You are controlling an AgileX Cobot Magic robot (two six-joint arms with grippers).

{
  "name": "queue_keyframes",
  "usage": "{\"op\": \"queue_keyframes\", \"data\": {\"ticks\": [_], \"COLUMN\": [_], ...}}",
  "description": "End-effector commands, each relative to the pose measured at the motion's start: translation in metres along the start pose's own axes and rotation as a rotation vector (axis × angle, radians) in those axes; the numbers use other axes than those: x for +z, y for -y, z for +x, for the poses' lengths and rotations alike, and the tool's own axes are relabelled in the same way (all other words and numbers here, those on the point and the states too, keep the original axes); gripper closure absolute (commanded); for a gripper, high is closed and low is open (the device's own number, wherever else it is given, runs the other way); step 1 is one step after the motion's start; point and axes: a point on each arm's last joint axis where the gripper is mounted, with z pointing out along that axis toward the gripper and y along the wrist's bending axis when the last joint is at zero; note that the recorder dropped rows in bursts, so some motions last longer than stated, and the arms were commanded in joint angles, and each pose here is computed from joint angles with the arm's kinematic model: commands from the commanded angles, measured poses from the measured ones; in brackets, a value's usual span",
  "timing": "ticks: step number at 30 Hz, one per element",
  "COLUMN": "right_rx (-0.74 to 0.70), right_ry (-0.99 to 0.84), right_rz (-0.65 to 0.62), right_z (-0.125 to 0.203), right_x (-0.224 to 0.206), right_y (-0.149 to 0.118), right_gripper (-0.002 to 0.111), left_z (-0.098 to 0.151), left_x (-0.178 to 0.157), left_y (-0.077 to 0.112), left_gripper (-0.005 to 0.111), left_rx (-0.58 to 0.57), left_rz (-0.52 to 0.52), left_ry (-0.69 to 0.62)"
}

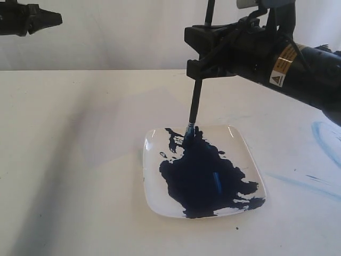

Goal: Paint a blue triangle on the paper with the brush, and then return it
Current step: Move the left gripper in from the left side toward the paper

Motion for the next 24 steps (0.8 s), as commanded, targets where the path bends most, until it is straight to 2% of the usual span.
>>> {"op": "queue_keyframes", "data": {"ticks": [1,4,7,10,14,18,24], "right_rx": [0.000,0.000,0.000,0.000,0.000,0.000,0.000], "right_ry": [0.034,0.033,0.033,0.029,0.026,0.020,0.021], "right_rz": [-0.010,-0.009,-0.009,-0.007,-0.004,-0.001,-0.001], "right_z": [-0.004,-0.004,-0.004,-0.003,-0.003,-0.003,-0.003], "right_x": [-0.001,-0.001,-0.001,-0.001,-0.001,-0.001,-0.001], "right_y": [0.000,0.000,0.000,0.000,0.000,0.000,0.000], "right_gripper": [0.108,0.108,0.108,0.108,0.108,0.108,0.108], "left_z": [0.020,0.055,0.089,0.111,0.123,0.122,0.127], "left_x": [-0.001,0.002,0.005,0.008,0.012,0.012,0.013], "left_y": [-0.006,-0.016,-0.026,-0.033,-0.037,-0.041,-0.036], "left_gripper": [0.107,0.107,0.107,0.107,0.107,0.107,0.107], "left_rx": [-0.022,-0.039,-0.109,-0.125,-0.094,-0.077,-0.089], "left_rz": [0.002,-0.003,-0.006,-0.027,-0.089,-0.137,-0.090], "left_ry": [-0.044,-0.105,-0.162,-0.196,-0.217,-0.213,-0.226]}}
